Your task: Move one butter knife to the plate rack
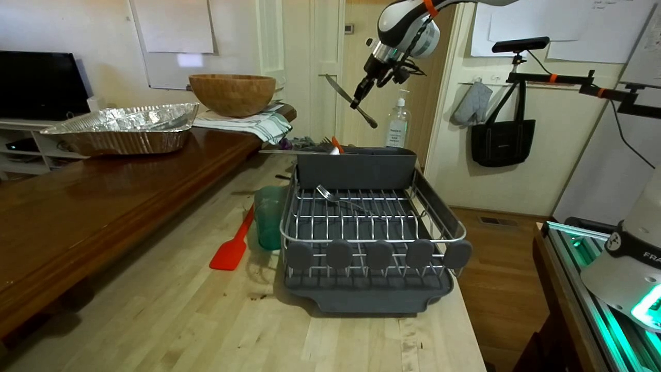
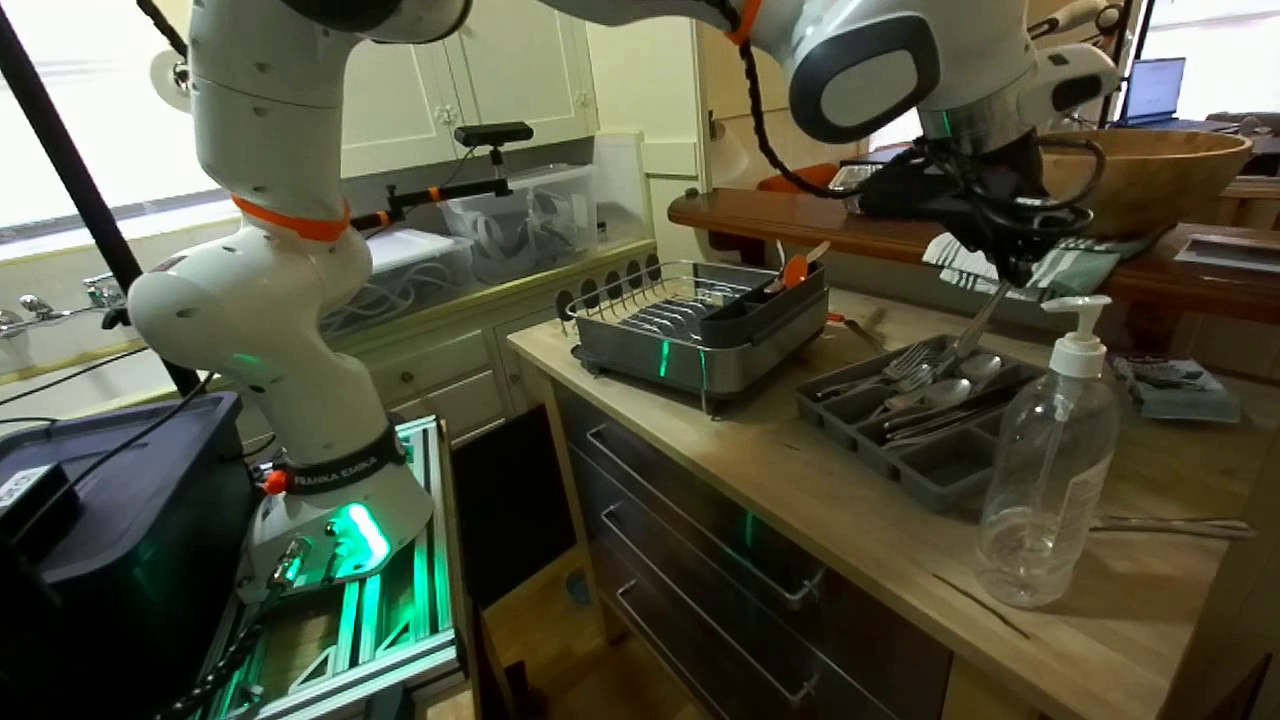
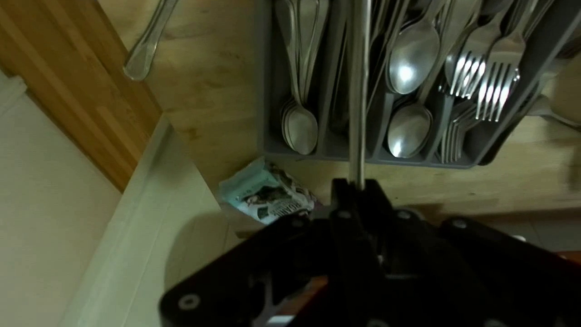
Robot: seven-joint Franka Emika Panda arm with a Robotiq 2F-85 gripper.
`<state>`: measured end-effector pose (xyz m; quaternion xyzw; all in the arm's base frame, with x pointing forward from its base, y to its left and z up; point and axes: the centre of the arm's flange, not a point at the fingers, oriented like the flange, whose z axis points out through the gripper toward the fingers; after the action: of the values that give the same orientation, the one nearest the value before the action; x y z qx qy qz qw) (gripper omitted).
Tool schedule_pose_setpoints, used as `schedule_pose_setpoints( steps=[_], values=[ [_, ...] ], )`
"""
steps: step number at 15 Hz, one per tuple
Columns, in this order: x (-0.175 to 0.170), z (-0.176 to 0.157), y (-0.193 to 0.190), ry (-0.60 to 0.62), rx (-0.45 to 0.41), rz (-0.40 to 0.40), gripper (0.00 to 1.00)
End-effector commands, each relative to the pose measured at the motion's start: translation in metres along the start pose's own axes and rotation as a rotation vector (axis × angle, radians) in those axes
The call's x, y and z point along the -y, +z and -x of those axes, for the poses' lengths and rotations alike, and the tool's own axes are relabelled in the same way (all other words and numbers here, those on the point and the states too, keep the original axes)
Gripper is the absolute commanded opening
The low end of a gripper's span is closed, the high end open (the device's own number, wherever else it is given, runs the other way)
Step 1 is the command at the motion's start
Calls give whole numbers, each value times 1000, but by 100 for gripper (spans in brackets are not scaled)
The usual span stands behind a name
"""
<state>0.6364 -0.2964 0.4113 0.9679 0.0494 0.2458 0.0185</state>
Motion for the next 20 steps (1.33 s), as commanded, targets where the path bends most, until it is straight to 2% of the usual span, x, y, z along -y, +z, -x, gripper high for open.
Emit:
schedule_pose_setpoints(
  steps=[1, 3, 4, 7, 10, 11, 13, 16, 20],
  values=[
    [48, 43, -60, -75, -91, -19, 3],
    [67, 48, -84, -71, -121, -15, 3],
    [34, 11, -51, -61, -86, -16, 11],
    [54, 23, -77, -65, -103, -20, 11],
    [55, 28, -78, -63, -99, -18, 11],
    [55, 30, -77, -63, -98, -18, 3],
    [75, 30, -88, -93, -157, 38, 3],
    [98, 33, -97, -107, -273, 75, 3],
    [134, 45, -102, -136, -389, 41, 3]
  ],
)
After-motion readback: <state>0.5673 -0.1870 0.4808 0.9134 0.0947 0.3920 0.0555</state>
